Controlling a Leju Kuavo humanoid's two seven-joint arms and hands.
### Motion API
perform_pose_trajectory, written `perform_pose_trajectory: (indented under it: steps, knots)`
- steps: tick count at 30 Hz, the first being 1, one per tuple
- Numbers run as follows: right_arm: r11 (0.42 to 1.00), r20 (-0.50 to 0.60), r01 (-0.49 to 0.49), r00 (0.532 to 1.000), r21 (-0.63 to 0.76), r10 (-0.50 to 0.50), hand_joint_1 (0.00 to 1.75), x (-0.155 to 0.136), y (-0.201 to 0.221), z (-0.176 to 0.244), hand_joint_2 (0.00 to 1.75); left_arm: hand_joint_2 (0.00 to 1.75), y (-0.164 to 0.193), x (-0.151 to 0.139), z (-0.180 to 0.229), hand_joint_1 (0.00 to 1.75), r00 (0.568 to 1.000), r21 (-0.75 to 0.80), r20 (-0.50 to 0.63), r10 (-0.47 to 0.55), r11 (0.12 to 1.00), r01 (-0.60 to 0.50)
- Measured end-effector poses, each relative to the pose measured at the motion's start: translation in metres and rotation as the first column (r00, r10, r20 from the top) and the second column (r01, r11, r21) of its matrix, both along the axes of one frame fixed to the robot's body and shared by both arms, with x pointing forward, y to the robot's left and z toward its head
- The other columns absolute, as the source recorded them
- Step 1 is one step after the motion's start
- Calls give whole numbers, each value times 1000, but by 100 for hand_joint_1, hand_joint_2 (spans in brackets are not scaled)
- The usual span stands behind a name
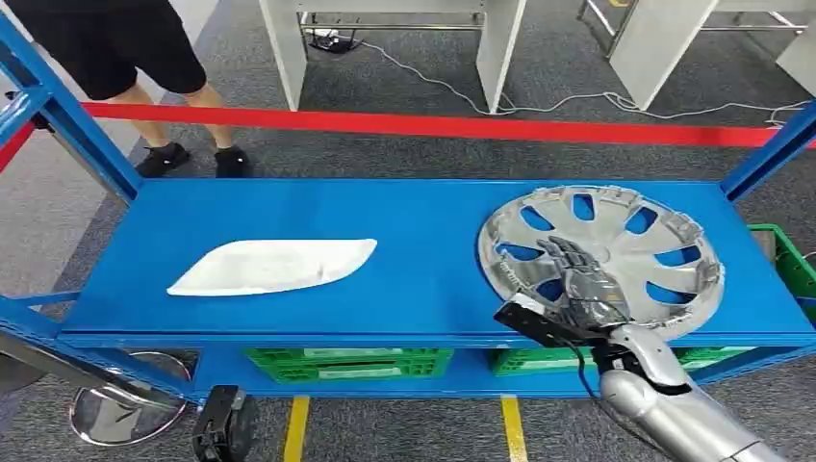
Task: Take the parts from the cabinet and place them on the table.
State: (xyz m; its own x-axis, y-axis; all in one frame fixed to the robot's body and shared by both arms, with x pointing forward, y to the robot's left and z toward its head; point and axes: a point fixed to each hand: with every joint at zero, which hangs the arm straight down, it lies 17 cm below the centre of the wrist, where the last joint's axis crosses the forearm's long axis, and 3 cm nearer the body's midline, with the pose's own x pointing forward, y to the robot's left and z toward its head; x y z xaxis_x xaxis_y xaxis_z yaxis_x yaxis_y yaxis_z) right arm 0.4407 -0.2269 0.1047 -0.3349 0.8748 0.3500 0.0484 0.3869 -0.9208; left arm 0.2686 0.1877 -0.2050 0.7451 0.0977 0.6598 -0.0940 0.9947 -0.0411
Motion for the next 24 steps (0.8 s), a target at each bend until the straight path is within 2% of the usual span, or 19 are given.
perform_pose_trajectory:
  steps: [7, 24]
  knots:
    - [996, -23, 82, 996, -21, -83, 0, -2, -42, -8, 175, 0, 4, -3, -2, 0, 1000, 2, 1, 13, 1000, -13]
    - [984, -128, 140, 980, -107, -153, 0, -14, -82, -24, 175, 0, 16, -11, -6, 0, 999, 10, -7, 36, 999, -36]
